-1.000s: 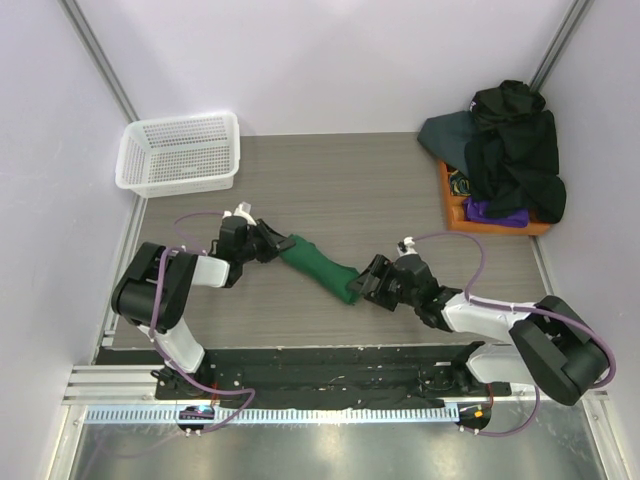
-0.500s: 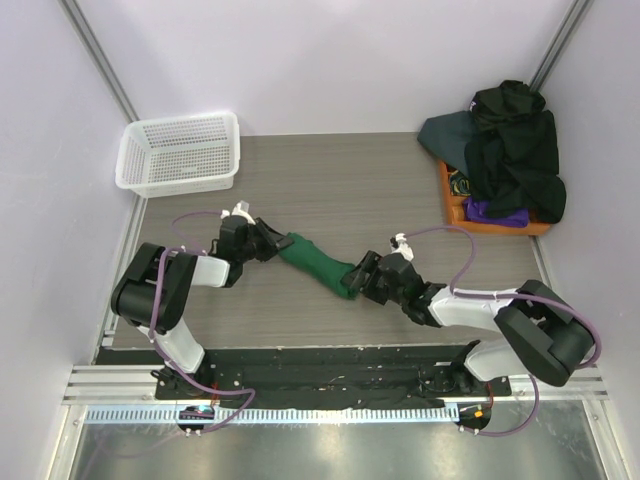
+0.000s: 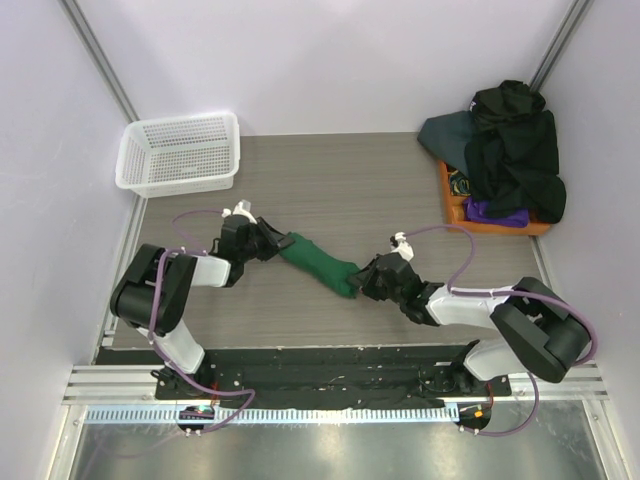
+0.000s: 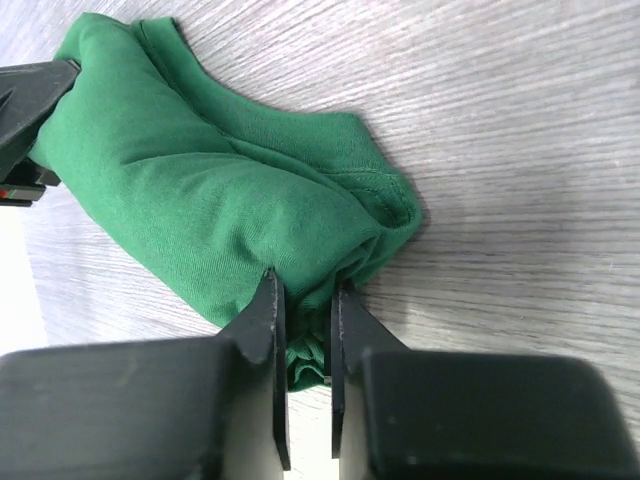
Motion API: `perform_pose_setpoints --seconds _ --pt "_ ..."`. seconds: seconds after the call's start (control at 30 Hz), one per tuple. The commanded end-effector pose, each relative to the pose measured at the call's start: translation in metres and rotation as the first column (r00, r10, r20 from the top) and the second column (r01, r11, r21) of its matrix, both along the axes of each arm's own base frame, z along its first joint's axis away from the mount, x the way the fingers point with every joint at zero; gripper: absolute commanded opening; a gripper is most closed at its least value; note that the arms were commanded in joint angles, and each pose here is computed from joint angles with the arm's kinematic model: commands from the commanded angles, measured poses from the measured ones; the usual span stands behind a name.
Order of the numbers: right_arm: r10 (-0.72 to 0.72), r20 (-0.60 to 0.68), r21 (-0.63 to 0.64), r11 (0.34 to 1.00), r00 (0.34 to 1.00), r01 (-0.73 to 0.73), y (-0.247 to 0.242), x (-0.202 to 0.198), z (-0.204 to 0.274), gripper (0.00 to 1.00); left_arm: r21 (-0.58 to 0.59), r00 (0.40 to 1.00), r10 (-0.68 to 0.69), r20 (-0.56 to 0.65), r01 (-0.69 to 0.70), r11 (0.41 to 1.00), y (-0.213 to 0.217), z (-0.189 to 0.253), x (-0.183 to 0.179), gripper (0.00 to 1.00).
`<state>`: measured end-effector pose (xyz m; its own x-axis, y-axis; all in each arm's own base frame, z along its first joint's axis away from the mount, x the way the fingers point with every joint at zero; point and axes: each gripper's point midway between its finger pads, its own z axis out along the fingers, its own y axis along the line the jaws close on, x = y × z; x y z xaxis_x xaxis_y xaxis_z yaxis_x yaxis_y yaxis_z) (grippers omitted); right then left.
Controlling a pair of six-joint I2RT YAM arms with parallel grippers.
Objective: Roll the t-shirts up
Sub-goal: Pick up the T-shirt from the center of the board.
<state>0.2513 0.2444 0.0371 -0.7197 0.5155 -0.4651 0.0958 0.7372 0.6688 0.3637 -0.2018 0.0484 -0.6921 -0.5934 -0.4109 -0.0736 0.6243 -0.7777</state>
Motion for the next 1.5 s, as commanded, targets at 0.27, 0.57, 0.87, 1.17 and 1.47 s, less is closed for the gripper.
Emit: perform_pose_setpoints --seconds 0.27,0.57,0.87,1.17,1.47 --pt "0.052 0.156 -0.108 0.994 0.986 -0.035 0.004 0.027 0.062 0.01 0.089 0.996 -0.073 0.054 0.068 0.994 -0.005 0.047 -0.002 0.03" --pt "0.086 0.15 -0.12 0.99 0.985 -0.068 0.012 0.03 0.069 0.01 0.113 0.994 -0.066 0.089 0.056 0.992 -0.003 0.068 0.005 0.03" --pt "0.165 0.24 -0.115 0.983 0.957 -0.14 0.043 0.055 0.113 0.01 0.273 0.99 0.042 0.134 -0.077 0.959 0.042 0.119 0.029 0.01" --pt "0.254 0.364 -0.085 0.967 0.896 -0.24 0.11 0.108 0.172 0.01 0.233 0.952 0.23 0.203 -0.275 0.933 0.104 0.176 0.096 0.0" --pt "0.339 0.436 -0.095 0.939 0.834 -0.331 0.169 0.162 0.2 0.01 0.191 0.927 0.316 0.2 -0.353 0.916 0.152 0.184 0.161 0.0"
